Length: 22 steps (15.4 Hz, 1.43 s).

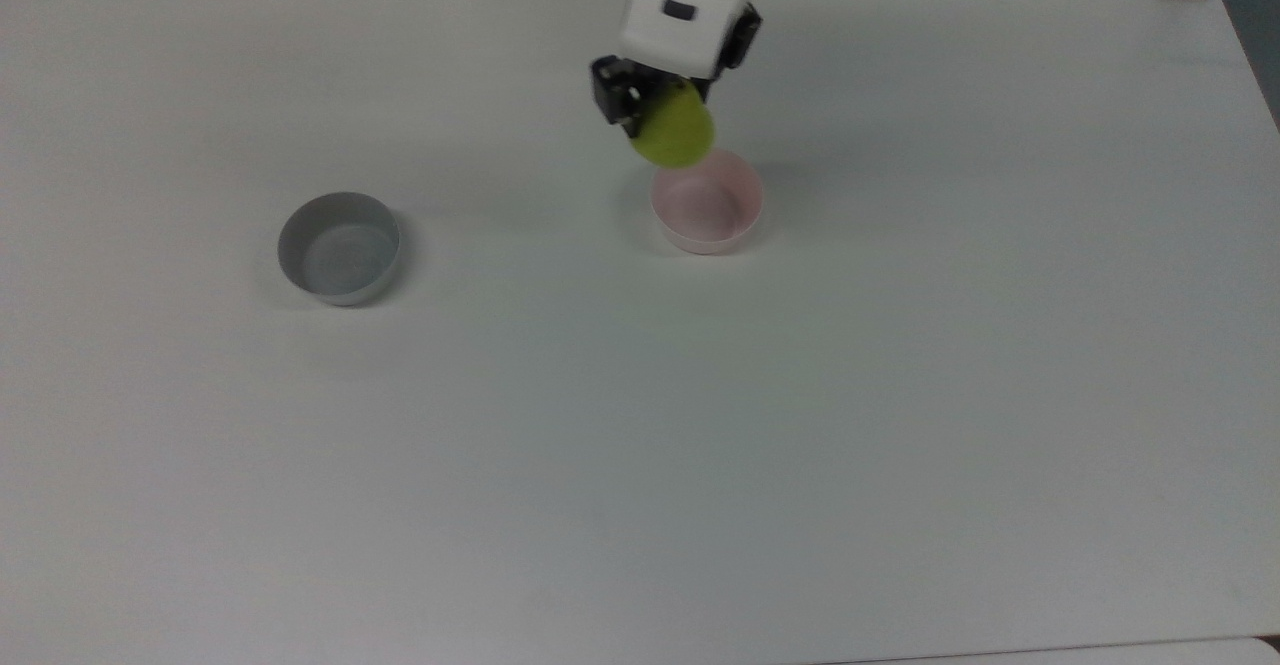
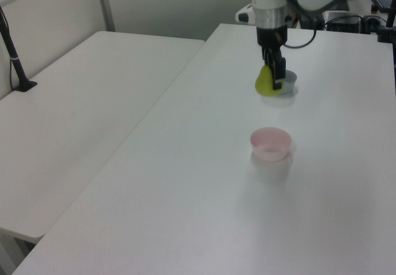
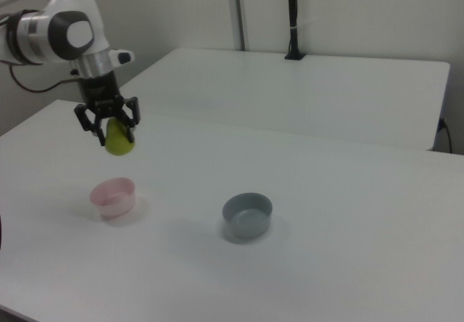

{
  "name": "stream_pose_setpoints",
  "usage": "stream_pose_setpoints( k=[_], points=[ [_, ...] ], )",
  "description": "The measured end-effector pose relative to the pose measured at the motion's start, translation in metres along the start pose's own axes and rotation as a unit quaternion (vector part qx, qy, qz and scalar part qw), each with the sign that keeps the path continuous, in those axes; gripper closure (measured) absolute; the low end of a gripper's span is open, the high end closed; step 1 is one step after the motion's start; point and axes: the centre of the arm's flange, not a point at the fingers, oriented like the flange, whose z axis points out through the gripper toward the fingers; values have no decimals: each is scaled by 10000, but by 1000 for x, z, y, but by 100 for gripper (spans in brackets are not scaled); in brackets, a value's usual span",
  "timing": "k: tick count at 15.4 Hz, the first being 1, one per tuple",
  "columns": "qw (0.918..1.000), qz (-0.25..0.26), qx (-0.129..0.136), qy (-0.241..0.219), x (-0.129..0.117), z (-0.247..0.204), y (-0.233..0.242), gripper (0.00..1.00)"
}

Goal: Pick up a pear from the bowl
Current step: 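Carry the pear toward the grey bowl and lower it onto the table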

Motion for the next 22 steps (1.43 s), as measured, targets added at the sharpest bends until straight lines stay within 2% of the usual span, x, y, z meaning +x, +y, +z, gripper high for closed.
stream_pose_setpoints(
  k=[7,9,13,18,22],
  points=[
    [9952,958,202,32,-73,6,145,31],
    [9952,963,193,47,-68,16,148,31],
    [9960,866,219,-42,-37,75,149,31],
    [9963,774,262,-282,-10,134,139,31],
    [9963,727,228,-409,-5,155,137,31]
  ],
)
